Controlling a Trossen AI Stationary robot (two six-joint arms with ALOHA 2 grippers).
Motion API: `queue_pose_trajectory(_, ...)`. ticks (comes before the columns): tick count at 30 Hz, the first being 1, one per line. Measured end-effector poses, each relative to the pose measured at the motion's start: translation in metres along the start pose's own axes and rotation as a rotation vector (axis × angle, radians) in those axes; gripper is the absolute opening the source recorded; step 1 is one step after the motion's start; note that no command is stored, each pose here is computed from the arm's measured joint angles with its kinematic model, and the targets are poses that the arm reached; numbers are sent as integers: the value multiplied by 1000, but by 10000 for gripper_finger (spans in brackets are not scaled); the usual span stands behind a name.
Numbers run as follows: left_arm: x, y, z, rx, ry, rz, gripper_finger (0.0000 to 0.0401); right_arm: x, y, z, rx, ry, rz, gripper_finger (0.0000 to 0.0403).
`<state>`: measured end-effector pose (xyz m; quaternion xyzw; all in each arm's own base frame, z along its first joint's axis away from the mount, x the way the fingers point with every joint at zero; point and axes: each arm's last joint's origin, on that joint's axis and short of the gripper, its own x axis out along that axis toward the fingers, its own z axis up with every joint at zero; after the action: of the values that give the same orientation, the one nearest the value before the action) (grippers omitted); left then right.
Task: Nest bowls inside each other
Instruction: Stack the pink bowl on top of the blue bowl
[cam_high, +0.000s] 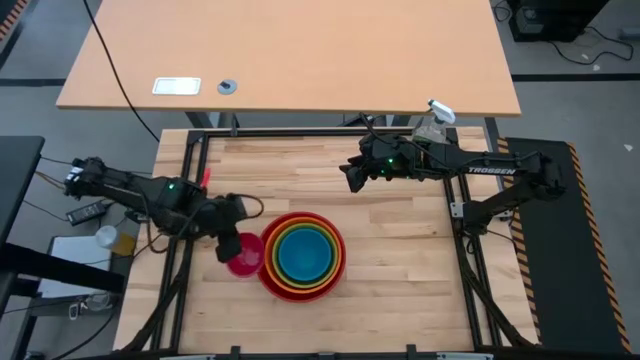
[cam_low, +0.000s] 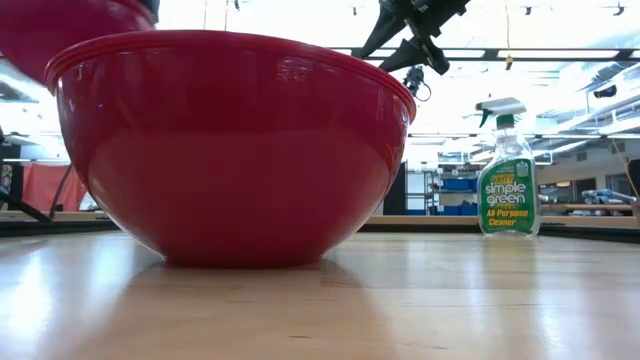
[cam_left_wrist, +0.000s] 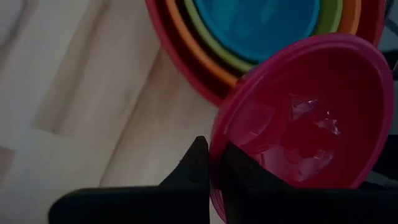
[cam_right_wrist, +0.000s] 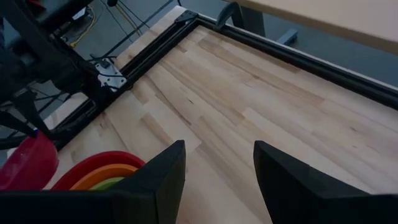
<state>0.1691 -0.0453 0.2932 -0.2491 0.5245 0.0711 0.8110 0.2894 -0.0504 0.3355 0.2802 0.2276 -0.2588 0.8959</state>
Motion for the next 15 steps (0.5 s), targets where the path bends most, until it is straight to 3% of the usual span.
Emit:
queue_pose_trajectory(10,2,-22,65,151,-22,39,11,0,-8,-6,31,74,-66,187)
queue_pose_trajectory(15,22,-28,103,221,10,69,11,0,-11,-9,35,106,-93,178)
